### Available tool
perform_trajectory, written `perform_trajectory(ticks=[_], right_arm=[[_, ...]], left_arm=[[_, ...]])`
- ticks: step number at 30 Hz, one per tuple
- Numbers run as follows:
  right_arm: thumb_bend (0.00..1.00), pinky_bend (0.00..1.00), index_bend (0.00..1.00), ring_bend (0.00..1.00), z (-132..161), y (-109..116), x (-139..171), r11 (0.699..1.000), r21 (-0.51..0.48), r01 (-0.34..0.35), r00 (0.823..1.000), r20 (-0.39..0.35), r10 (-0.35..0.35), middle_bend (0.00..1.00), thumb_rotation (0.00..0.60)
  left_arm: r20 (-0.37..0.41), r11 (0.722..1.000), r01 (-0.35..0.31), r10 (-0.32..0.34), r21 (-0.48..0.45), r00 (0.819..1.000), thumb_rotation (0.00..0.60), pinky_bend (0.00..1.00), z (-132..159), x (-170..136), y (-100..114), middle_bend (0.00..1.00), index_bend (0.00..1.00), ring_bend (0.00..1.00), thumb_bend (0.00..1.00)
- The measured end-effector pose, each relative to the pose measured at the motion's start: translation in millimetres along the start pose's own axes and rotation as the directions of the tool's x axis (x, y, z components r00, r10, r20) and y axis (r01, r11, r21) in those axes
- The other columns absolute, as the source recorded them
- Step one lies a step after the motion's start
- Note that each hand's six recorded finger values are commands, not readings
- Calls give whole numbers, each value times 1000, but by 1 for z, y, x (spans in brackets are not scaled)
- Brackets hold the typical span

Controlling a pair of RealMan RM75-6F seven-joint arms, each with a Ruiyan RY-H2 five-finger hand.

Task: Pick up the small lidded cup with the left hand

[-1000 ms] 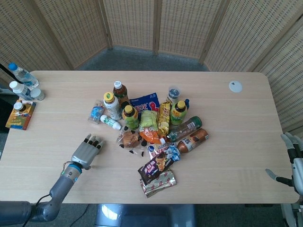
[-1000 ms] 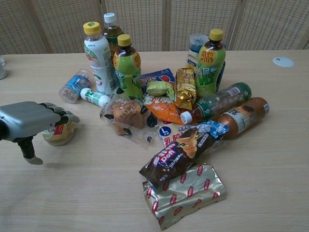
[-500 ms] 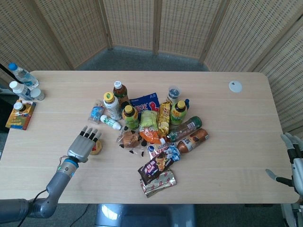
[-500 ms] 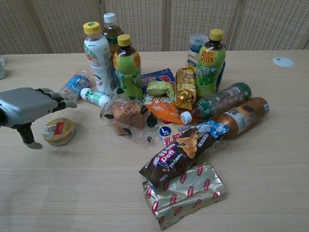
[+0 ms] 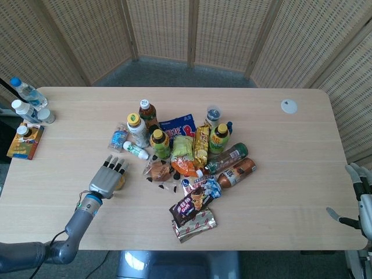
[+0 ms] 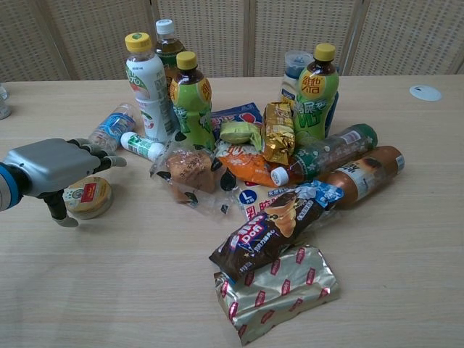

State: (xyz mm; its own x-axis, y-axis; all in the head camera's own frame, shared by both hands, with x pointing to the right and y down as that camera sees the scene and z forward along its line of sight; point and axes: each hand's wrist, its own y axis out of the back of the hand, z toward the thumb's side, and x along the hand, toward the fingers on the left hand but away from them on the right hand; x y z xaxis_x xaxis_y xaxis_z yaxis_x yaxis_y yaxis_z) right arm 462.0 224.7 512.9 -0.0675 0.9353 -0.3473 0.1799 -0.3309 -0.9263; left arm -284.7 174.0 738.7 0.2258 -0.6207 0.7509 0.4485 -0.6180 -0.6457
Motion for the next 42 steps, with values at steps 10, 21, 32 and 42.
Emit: perform_trajectory(ticks=[10, 21, 32, 42], right_arm=[[0, 0, 0, 0, -1, 0, 0, 1000, -2, 0, 1000, 1, 0, 0, 586], [0, 0, 0, 0, -1, 0, 0, 1000, 0, 0, 1000, 1, 0, 0, 586], [0, 0, 0, 0, 1, -1, 1, 1000, 3, -3, 1000, -4, 3, 0, 585], [0, 0, 0, 0, 3, 0, 2, 1000, 5, -1, 1000, -9, 1, 0, 584]], left_arm=[[-22, 1000, -20, 20, 21, 1000, 600, 449, -1, 4, -7, 336, 388, 401, 0], [-18, 998, -62, 62, 18, 998, 600, 505, -1, 1, 2, 443, 477, 508, 0], [-18, 988, -148, 148, -33, 989, 600, 501, -13, -17, 45, 413, 445, 502, 0], [-3, 957, -281, 282, -71, 959, 600, 491, -19, -52, 118, 408, 437, 493, 0]])
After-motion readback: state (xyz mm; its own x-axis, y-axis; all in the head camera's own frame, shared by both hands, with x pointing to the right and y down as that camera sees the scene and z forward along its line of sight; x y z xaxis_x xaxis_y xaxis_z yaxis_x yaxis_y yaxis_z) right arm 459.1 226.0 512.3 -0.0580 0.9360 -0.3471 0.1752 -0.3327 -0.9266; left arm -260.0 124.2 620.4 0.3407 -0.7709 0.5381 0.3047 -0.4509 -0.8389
